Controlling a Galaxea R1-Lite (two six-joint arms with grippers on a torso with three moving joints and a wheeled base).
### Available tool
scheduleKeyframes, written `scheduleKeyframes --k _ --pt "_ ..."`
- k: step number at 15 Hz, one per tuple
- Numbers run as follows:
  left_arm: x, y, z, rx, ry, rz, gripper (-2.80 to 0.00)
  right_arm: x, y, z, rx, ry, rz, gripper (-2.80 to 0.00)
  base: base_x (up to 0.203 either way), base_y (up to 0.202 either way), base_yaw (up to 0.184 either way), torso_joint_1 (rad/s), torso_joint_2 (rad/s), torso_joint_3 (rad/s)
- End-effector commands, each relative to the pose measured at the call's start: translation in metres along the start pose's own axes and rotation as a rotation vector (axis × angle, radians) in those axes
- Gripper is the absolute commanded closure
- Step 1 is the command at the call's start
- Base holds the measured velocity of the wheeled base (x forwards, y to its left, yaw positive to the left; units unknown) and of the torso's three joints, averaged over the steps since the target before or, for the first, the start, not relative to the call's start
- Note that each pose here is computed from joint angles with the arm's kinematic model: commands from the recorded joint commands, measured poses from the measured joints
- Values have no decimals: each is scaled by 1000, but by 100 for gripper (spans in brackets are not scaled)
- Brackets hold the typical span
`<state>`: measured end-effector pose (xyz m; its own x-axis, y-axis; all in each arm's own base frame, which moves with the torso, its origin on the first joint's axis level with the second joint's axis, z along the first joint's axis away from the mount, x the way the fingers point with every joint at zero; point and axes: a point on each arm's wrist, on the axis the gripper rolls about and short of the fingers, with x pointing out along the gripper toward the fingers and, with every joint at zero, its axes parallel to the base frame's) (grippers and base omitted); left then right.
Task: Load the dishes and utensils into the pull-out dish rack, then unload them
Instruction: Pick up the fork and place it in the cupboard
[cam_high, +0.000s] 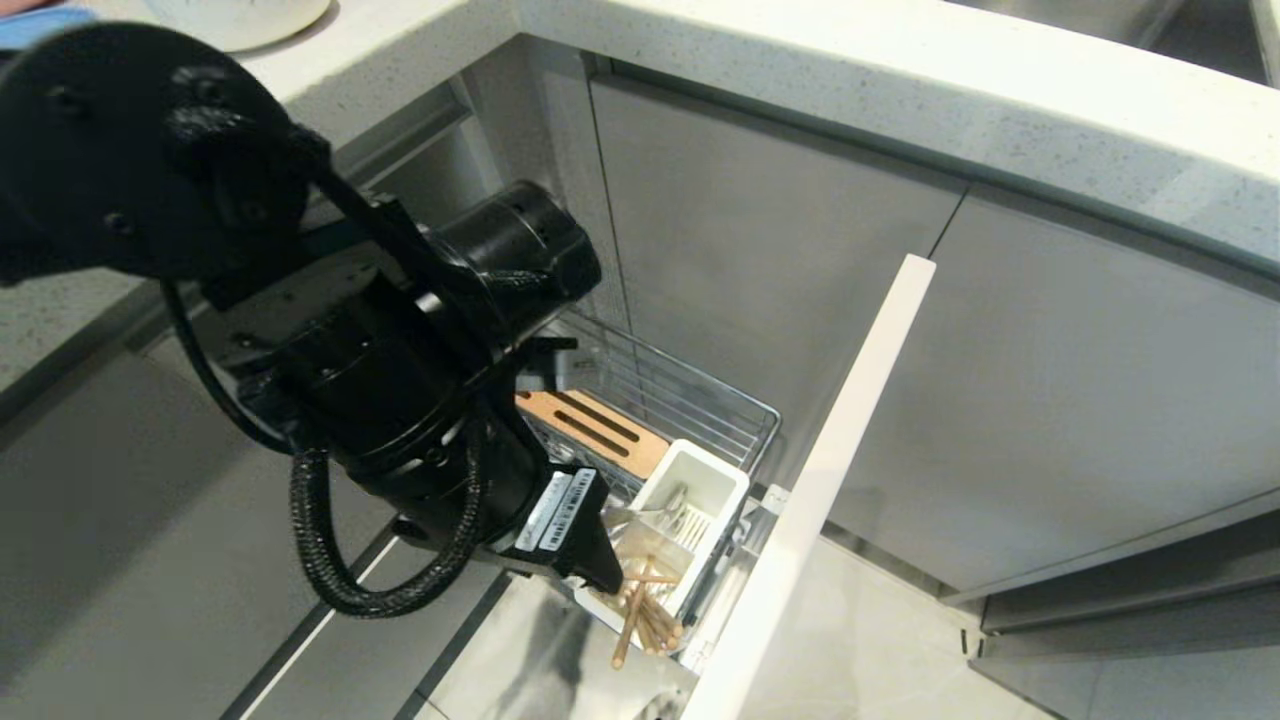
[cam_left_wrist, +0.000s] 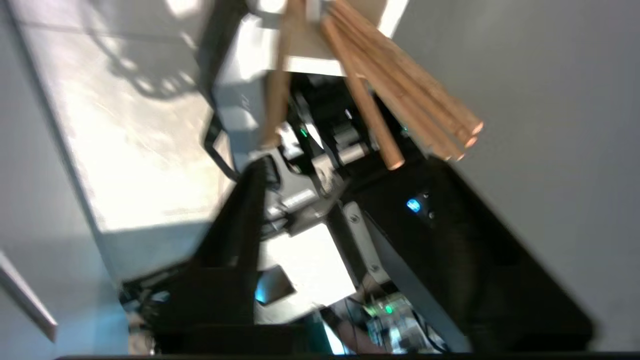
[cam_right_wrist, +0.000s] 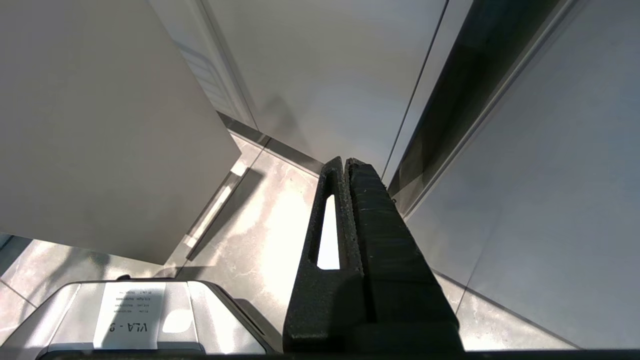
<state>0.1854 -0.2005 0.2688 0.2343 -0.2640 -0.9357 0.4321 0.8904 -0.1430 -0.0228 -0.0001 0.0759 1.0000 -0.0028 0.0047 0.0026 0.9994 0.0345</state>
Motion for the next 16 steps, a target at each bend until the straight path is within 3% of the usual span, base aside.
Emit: scheduleKeyframes --k 1,8,16 --pt "-26 6 -12 -4 -83 16 0 0 0 0 0 -2 0 0 0 0 0 0 0 0" --pt "-77 18 -35 -28 -302 -15 0 0 0 0 0 -2 0 0 0 0 0 0 0 0" --pt "-158 73 -65 -265 -812 99 0 0 0 0 0 -2 0 0 0 0 0 0 0 0"
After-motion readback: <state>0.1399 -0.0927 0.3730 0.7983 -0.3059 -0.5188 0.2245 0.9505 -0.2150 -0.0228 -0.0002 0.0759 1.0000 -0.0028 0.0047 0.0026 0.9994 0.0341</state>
